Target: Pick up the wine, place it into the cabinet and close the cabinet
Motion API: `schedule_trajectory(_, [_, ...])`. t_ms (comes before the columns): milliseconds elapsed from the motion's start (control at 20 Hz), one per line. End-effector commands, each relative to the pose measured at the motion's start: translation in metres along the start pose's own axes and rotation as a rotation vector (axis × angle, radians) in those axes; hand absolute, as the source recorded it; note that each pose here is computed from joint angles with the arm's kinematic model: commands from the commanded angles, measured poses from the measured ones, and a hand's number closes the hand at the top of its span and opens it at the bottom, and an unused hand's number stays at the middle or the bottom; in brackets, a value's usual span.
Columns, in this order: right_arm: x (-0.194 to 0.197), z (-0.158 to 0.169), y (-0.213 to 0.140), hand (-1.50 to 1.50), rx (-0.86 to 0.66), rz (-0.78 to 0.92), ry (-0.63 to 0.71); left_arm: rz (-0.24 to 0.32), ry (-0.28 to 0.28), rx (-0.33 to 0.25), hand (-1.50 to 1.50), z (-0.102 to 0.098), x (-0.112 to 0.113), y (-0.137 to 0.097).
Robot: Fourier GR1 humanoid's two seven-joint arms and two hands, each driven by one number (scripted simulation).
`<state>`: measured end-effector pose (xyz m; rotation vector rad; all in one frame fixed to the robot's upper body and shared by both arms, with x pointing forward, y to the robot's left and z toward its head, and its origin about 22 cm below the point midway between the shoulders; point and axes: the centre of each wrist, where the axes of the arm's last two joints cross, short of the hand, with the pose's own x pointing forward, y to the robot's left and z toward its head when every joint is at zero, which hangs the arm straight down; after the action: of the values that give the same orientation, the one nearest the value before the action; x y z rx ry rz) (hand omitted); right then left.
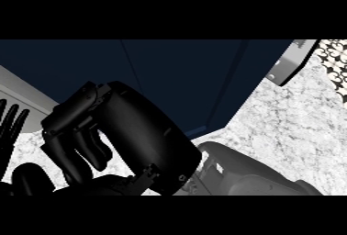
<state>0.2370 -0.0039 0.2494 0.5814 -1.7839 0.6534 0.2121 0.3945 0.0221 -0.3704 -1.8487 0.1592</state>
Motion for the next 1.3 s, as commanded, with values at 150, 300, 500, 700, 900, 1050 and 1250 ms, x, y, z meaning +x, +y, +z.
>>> schedule_trajectory(150, [-0.032, -0.029, -0.026, 1.50, -0.072, -0.097, 0.036, 0.005, 0.001, 0.002, -1.50, 0.013, -0.004, -0.001])
schedule_trajectory(300, [-0.042, -0.033, -0.038, 1.50, -0.079, -0.127, 0.057, 0.001, 0.012, -0.006, -1.50, 0.024, -0.014, 0.003])
schedule_trajectory(500, [-0.066, -0.033, -0.046, 1.50, -0.132, -0.109, 0.093, -0.008, -0.024, 0.013, -1.50, -0.005, 0.003, 0.019])
schedule_trajectory(700, [-0.079, -0.044, -0.083, 1.50, -0.159, -0.068, 0.091, -0.012, -0.004, 0.012, -1.50, -0.006, -0.005, 0.004])
schedule_trajectory(900, [-0.103, -0.049, -0.095, 1.50, -0.175, -0.042, 0.121, 0.006, -0.005, 0.007, -1.50, -0.021, 0.007, -0.002])
schedule_trajectory(1050, [-0.103, -0.040, -0.124, 1.50, -0.165, -0.037, 0.108, -0.010, -0.002, 0.007, -1.50, -0.005, 0.001, 0.006])
schedule_trajectory(1250, [-0.119, -0.035, -0.142, 1.50, -0.196, 0.012, 0.091, 0.005, -0.014, 0.003, -1.50, -0.004, -0.004, 0.008])
